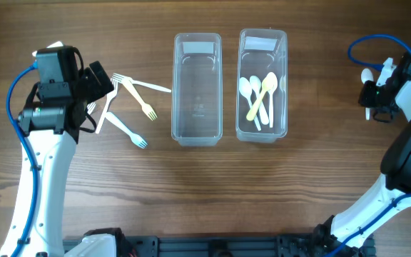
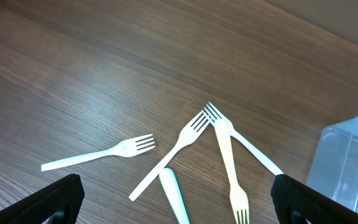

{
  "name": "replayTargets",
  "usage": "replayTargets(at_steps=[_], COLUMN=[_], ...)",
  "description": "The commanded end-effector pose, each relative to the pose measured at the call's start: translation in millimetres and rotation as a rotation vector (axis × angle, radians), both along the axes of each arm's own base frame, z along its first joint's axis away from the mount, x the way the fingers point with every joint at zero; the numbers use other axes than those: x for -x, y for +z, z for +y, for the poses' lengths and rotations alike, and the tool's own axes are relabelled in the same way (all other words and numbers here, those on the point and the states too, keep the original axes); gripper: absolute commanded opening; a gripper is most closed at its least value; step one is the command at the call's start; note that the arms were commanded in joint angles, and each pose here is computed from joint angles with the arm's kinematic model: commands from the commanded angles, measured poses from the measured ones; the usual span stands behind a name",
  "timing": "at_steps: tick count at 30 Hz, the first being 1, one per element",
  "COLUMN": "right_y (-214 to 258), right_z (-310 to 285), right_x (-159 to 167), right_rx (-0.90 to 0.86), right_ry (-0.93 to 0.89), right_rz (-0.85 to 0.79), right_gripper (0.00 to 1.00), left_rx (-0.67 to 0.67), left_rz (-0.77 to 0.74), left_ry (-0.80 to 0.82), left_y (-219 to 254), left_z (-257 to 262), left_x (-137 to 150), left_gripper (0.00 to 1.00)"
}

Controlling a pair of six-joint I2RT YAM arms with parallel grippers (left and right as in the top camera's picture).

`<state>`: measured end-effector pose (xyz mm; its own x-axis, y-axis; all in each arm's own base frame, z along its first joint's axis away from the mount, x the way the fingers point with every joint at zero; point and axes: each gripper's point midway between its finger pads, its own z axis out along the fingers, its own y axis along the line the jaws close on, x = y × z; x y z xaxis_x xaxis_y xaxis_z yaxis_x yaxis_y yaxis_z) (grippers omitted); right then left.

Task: Pack container
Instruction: 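Place the last white spoon into the right container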

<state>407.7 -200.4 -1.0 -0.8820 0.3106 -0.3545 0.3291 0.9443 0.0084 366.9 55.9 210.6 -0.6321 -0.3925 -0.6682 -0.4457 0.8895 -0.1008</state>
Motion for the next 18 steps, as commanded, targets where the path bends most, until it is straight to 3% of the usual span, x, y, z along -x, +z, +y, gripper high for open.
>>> replayTargets(at_steps=[1,4,10,14,18], right_y=[-4,20,115,173,180], right_z=[14,18,62,124,197], right_x=[-1,-10,-36,-42,-38], right_rx=[-0.086,-0.066,-0.004,-0.011,-0.092], right_ry=[0.004,0.008,0.090,0.181,0.254], right_rz=[-0.011,-0.062,-0.254,-0.368,-0.357], right_gripper=[0.14,0.09,0.05,0.04,0.04], left_rx=[-0.015,-0.014,-0.014,-0.015,-0.015], left_rz=[-0.019,-0.019,-0.019,-0.019,-0.019], left_ry=[0.004,0.003,0.003,0.004,0.004], left_y=[9,9,9,9,9], left_z=[3,3,3,3,3], left_x=[-2,-2,-2,-2,-2], left_gripper=[1.00,1.00,1.00,1.00,1.00])
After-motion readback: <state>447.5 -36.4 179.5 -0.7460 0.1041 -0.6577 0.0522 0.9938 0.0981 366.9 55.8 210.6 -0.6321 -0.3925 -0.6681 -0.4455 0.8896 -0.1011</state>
